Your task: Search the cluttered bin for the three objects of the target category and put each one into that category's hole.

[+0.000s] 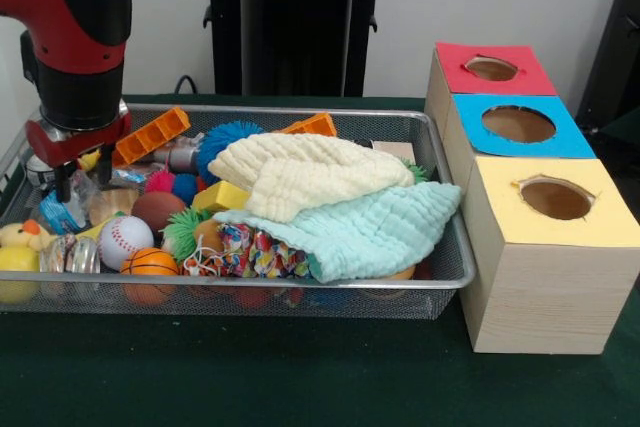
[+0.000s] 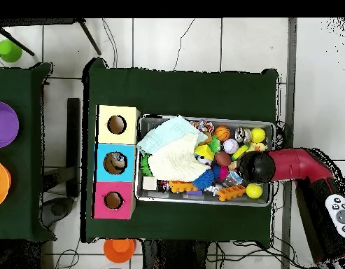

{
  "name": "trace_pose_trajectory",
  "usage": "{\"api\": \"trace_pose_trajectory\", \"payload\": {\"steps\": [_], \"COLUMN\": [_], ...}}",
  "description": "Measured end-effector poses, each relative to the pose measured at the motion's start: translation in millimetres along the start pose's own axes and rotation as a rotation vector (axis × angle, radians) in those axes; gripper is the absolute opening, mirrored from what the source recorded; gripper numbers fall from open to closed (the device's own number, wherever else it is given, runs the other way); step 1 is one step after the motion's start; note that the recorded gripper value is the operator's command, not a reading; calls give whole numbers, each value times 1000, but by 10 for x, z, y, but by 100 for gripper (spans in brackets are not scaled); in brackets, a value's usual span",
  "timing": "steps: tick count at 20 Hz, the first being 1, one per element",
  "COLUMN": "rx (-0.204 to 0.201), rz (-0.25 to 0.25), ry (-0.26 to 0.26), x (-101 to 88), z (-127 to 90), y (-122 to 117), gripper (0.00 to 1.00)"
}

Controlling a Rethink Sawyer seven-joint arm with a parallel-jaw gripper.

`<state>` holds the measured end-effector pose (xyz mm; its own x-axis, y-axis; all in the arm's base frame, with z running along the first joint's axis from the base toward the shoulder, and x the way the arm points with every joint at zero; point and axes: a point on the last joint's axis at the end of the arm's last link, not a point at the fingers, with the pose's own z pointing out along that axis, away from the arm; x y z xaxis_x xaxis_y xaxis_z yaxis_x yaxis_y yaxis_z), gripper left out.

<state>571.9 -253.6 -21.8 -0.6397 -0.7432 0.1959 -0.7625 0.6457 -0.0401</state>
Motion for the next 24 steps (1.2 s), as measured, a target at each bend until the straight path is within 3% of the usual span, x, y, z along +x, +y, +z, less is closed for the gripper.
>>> {"api": "trace_pose_trajectory", "payload": {"steps": [9,10,24], "rx": [-3,-4,-13], "rz": [-1,-1,-1], "ry": [0,1,5], "x": [-2,0,9], "z": [18,25,70], "y": [12,17,52], "gripper": [100,0,0]}}
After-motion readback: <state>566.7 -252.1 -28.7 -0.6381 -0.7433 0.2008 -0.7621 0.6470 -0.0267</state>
